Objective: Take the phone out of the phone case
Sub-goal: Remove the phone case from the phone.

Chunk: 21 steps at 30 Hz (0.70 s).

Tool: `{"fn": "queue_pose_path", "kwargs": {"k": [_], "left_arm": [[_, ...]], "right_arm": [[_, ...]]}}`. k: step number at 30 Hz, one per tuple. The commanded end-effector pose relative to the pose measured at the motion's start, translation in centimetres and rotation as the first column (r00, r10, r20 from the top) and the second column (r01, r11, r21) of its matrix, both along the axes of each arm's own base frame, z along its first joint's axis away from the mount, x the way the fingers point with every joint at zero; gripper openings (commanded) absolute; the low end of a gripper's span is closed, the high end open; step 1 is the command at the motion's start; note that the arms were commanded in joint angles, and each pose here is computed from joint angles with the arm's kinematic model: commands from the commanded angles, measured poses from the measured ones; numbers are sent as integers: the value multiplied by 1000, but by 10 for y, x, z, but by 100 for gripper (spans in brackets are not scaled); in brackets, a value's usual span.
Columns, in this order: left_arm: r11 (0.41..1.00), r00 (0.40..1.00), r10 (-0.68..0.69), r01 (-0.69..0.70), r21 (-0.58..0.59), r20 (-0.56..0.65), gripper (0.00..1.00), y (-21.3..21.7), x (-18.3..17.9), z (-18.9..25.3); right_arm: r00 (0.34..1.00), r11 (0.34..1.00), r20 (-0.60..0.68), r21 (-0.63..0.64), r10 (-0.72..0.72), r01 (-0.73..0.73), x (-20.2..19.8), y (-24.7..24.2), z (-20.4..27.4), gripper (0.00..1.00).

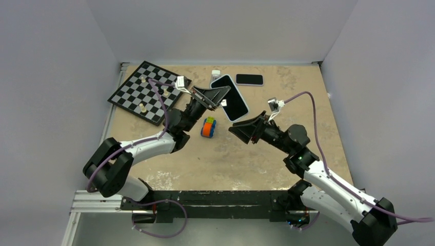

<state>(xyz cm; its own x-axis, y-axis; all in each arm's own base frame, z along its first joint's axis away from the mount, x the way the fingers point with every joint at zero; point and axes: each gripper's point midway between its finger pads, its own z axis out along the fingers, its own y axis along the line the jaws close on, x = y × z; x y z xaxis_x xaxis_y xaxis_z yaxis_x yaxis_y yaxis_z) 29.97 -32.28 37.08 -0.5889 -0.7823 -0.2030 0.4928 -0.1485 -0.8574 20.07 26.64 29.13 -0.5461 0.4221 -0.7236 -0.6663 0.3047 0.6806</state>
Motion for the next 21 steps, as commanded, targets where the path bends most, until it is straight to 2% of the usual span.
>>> {"fn": "queue_pose_path", "kwargs": {"k": [1,12,21], "left_arm": [[980,985,28,8,-201,172,0,24,-21,73],[979,988,13,18,-202,151,0,21,-19,71],[976,993,-22,47,-214,119,0,19,-22,64]], "right_arm": [[992,990,117,134,-51,35,-6,-12,36,57],[981,987,176,147,-84,58,1,-12,49,53],[969,991,221,95,-109,89,11,-10,53,52]]}}
